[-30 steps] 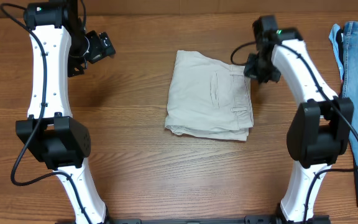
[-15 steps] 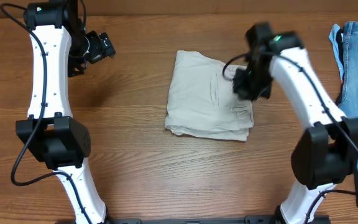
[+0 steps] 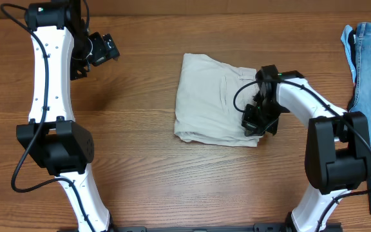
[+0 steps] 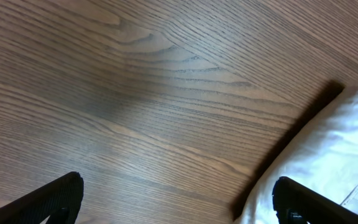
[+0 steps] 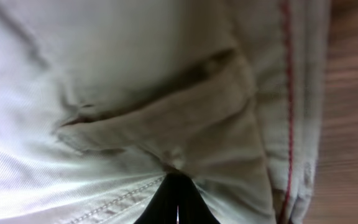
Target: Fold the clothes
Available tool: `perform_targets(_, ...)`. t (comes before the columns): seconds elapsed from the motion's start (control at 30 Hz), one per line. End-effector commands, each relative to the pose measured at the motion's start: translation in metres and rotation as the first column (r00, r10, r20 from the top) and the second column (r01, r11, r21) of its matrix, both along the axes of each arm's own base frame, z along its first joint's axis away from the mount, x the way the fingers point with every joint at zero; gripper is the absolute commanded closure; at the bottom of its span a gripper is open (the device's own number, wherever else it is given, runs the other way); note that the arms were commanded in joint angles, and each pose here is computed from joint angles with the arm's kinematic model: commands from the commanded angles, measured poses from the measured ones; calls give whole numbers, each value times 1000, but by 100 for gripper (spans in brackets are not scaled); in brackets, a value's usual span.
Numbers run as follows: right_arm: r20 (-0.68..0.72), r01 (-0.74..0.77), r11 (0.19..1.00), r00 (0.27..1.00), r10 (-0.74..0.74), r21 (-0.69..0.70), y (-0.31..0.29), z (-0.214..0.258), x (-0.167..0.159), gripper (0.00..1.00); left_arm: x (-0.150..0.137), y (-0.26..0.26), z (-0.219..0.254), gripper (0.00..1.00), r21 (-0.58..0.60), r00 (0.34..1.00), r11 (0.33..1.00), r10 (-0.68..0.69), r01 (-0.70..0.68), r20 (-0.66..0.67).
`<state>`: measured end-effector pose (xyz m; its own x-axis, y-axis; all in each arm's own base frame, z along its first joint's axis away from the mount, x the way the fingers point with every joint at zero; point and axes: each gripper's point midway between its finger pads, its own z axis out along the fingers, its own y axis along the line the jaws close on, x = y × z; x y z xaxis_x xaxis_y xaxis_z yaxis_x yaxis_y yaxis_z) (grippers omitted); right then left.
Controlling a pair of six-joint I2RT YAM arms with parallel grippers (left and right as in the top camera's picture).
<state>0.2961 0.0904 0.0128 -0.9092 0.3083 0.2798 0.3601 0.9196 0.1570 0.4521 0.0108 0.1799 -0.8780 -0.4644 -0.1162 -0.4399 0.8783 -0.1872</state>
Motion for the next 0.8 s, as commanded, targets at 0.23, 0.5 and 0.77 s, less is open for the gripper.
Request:
perform_targets(0.23, 297, 80, 997, 952, -70, -20, -12, 118, 65, 86, 1, -2, 9, 0, 11, 1000, 1000, -18, 17, 25)
perform_targets(0.5, 378, -72, 966, 925, -28, 250, 47, 121, 85, 84, 1, -2, 9, 0, 11, 999, 1000, -18, 17, 28)
perform_targets(0.77, 268, -191, 906, 959, 91, 377, 117, 56, 49, 89, 2, -2, 9, 0, 11, 999, 1000, -17, 17, 30)
